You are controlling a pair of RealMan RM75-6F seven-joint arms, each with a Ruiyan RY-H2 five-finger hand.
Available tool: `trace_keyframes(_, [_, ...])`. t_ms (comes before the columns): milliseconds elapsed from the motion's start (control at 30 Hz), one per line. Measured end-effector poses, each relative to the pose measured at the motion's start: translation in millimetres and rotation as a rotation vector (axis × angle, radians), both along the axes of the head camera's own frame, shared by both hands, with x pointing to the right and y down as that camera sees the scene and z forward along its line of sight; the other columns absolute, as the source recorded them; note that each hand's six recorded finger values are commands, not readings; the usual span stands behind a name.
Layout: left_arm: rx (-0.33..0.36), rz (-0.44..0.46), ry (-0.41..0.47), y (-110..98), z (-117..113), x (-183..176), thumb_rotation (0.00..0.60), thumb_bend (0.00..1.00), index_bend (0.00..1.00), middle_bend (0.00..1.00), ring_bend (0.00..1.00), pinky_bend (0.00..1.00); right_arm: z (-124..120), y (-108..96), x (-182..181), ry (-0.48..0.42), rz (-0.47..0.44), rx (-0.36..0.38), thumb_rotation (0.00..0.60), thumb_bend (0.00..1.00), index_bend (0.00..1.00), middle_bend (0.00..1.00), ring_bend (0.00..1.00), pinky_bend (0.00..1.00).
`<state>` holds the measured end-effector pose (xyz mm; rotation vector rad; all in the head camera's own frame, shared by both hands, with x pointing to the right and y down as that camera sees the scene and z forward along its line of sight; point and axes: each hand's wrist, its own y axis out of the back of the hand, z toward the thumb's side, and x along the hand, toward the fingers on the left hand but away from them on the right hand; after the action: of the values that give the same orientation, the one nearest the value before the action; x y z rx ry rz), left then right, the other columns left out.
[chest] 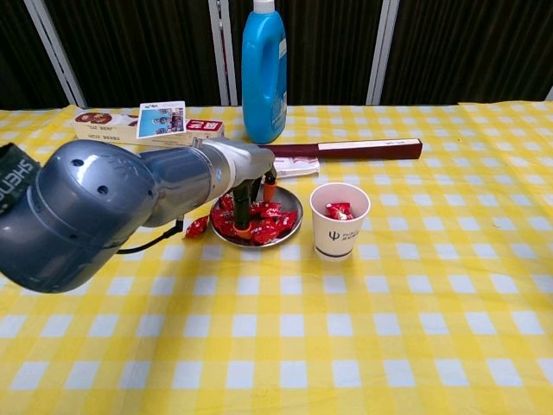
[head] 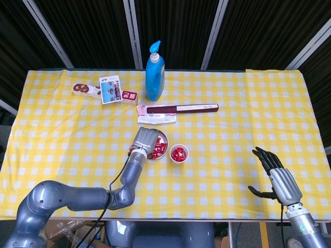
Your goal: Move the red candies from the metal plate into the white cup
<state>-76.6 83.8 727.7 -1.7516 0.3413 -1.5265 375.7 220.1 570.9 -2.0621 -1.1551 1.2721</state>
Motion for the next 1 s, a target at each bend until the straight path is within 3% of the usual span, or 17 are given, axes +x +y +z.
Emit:
trace_keyframes(167, [0.005,0.005,-0.001,2,5,3,0.6,0.21,0.38,0.42,0.87,0.92,0,0,0,-0.001,-0.001,0.0,0.6,0.28,0.0,0.0,0.0,0.0])
trace_keyframes(433, [0.01,0.026,-0.006,6,10,3,0.6,0.39,0.53,0.61,0.87,0.92,0,0,0,0.0,-0.002,0.001,0.6,0.28,0.0,0.0,0.0,0.0])
trace_keyframes(567, [0.016,0.031,-0.003,8,10,2,0.6,0.42,0.56,0.66,0.87,0.92,0,1,-1,0.002,-0.003,0.001,0.6,0.28,0.0,0.0,0.0,0.0])
trace_keyframes(1000, [0.055,0.014,0.018,-1,-2,-3,0.6,0.43,0.57,0.69,0.87,0.93,-1,0,-1,0.003,-0.003,0.005,0.6,0.28,0.0,0.0,0.0,0.0])
